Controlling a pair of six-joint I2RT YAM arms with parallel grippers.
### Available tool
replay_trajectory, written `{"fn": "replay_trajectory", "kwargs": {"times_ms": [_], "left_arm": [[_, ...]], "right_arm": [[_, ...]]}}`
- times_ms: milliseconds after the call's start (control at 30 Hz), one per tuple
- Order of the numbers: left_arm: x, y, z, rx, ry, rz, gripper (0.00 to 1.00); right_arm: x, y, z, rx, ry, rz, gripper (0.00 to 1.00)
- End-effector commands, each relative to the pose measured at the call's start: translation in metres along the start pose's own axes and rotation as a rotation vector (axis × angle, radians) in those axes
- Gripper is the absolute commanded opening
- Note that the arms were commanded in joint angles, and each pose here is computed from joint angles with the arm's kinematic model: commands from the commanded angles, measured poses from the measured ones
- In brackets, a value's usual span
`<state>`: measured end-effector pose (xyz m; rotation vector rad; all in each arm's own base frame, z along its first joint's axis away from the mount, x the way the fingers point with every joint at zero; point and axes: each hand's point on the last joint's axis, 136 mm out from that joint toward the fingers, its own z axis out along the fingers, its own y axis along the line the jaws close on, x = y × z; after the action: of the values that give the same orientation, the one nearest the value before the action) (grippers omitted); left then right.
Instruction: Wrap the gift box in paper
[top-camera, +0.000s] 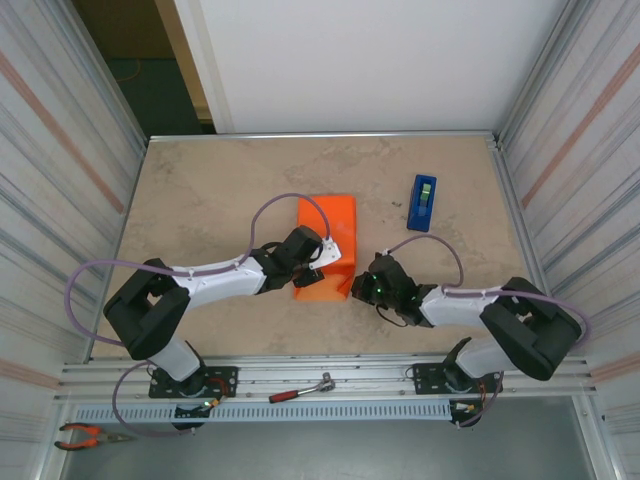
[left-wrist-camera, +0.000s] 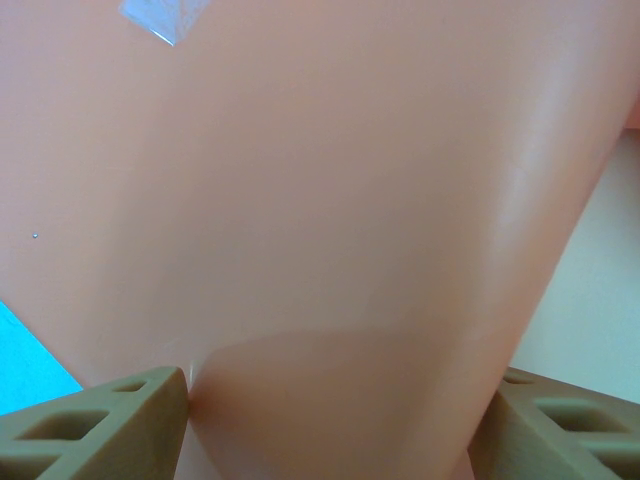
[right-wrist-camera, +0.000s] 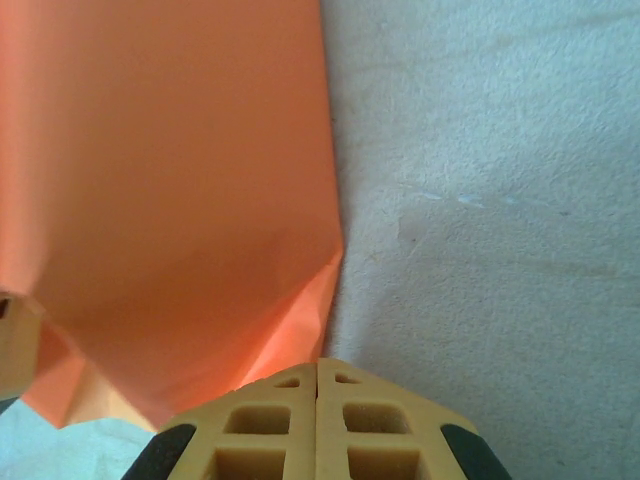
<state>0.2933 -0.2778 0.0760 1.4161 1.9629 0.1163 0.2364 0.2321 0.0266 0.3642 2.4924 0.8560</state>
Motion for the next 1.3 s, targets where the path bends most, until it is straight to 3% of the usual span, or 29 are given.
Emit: {"fn": "replay_trajectory", "kwargs": {"times_ms": [0,367,833,1267], "left_arm": [[0.012,-0.018,0.004,0.062,0.041,0.026,0.71],[0.012,-0.019,0.004,0.063,0.040,0.027,0.71],[0.012,-0.019,0.004,0.064,0.041,0.029,0.71],[0.005,-0.015,0.000,0.064,0.019,0.010,0.71]], "right_arm": [[-0.010,0.023,0.005,-0.045,-0.019,-0.029,0.00],[-0.025,0.022,0.008,-0.021,-0.022,-0.035,0.00],[-0.006,0.035,0.032,-0.035,0.032,-0.062,0.00],[0.012,0.012,0.036,0.020,0.043,-0.029,0.00]]}}
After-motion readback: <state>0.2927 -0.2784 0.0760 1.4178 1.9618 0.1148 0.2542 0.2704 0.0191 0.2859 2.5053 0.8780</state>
